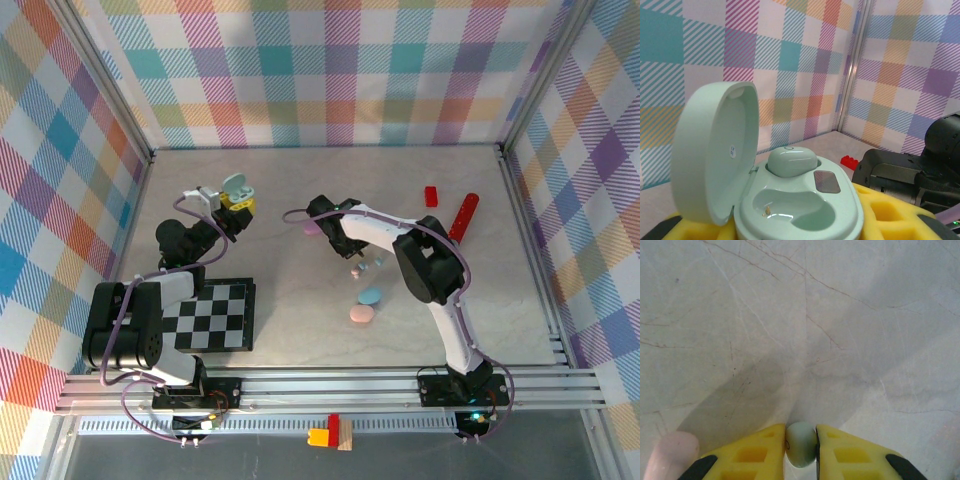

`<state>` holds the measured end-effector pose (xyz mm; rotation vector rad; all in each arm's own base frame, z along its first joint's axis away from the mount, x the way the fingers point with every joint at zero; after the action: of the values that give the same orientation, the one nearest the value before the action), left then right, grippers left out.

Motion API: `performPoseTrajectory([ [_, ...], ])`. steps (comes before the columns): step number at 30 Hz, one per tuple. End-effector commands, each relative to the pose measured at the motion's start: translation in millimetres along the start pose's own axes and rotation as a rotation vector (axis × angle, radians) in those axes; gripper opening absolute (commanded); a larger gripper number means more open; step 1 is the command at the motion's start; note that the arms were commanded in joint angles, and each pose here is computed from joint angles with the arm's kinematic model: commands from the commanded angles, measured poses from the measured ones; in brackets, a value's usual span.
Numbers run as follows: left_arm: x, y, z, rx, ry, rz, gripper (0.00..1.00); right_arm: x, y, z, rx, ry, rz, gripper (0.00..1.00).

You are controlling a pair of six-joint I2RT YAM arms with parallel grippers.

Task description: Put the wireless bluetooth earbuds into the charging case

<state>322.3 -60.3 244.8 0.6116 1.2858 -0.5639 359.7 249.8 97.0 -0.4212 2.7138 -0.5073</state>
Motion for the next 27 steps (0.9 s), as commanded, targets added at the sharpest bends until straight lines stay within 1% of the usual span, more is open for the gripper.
performPoseTrajectory([
  [1, -17, -9, 2, 0.033, -0.059, 0.063, 0.3, 1, -9, -18, -0.114, 0.012, 0.088, 0.2],
  [8, -10, -33, 25, 0.076, -0.048, 0.093, 0.29, 3, -42, -57, -0.265, -0.048, 0.246, 0.21],
  [15, 3, -61, 60, 0.146, 0.02, 0.156, 0.3, 10, -74, -104, -0.564, -0.075, 0.434, 0.22],
  [23, 17, -94, 100, 0.249, 0.012, 0.177, 0.29, 13, -109, -165, -0.89, -0.153, 0.57, 0.22],
  [27, 20, -106, 114, 0.28, 0.003, 0.194, 0.29, 12, -119, -193, -1.039, -0.197, 0.585, 0.22],
])
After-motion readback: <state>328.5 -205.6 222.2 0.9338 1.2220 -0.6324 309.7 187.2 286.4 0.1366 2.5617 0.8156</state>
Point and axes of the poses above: each hand's point on the last joint's axis, 136 mm out from that joint toward the fingers, its own z axis out along the fingers, its own y axis along the line the jaws close on, x = y × z, the point moved 8 cm from there along -z, back along the fingers, and after that the axes turned 13 degrees about z, right-handed, at the moved point
